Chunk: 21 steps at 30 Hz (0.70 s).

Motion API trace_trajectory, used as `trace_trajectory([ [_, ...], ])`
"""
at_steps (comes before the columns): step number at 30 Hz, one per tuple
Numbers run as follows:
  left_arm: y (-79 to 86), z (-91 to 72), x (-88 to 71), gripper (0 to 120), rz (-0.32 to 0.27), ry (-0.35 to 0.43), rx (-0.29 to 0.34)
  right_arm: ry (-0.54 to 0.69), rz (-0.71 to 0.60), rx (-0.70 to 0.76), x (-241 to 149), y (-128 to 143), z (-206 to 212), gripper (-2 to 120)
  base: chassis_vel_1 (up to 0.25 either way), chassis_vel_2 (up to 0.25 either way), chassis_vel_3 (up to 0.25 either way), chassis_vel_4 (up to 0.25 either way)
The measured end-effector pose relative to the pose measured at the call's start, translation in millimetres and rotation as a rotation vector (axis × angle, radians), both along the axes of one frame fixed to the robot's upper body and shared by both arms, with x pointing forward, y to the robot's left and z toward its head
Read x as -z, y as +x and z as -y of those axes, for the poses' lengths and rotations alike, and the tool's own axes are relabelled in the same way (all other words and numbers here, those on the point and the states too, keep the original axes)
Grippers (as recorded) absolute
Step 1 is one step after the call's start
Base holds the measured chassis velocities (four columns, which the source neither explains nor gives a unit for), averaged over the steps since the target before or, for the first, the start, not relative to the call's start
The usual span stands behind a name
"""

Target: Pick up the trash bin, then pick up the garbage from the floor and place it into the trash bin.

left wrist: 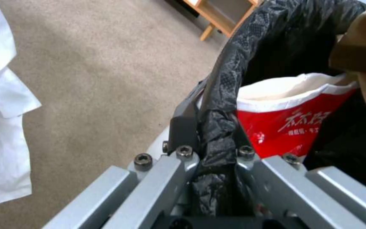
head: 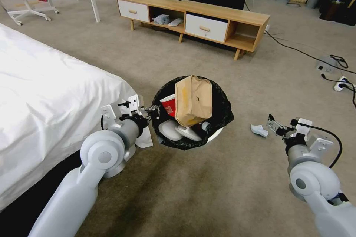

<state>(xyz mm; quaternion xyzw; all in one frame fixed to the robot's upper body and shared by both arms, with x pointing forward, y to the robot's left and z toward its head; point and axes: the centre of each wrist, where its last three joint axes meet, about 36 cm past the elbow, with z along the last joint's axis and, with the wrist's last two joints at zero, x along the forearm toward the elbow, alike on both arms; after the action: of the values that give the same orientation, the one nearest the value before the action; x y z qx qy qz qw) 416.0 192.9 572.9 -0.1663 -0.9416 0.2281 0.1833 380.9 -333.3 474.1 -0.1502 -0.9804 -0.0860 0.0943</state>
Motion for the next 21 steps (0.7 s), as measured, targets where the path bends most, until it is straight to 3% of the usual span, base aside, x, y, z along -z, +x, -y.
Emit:
trace_trajectory([
  [12, 0.6, -0.2, 3.4, 3, 0.01, -0.006, -0.007, 0.002, 0.0, 0.012, 5.4, 2.9, 4.2, 100, 0.0, 0.0, 0.0, 0.0],
  [21, 2.3, -0.3, 5.5, 3, 0.017, -0.014, -0.009, -0.002, 0.013, 0.009, 8.3, 6.8, 9.2, 100, -0.069, -0.062, -0.067, -0.066],
])
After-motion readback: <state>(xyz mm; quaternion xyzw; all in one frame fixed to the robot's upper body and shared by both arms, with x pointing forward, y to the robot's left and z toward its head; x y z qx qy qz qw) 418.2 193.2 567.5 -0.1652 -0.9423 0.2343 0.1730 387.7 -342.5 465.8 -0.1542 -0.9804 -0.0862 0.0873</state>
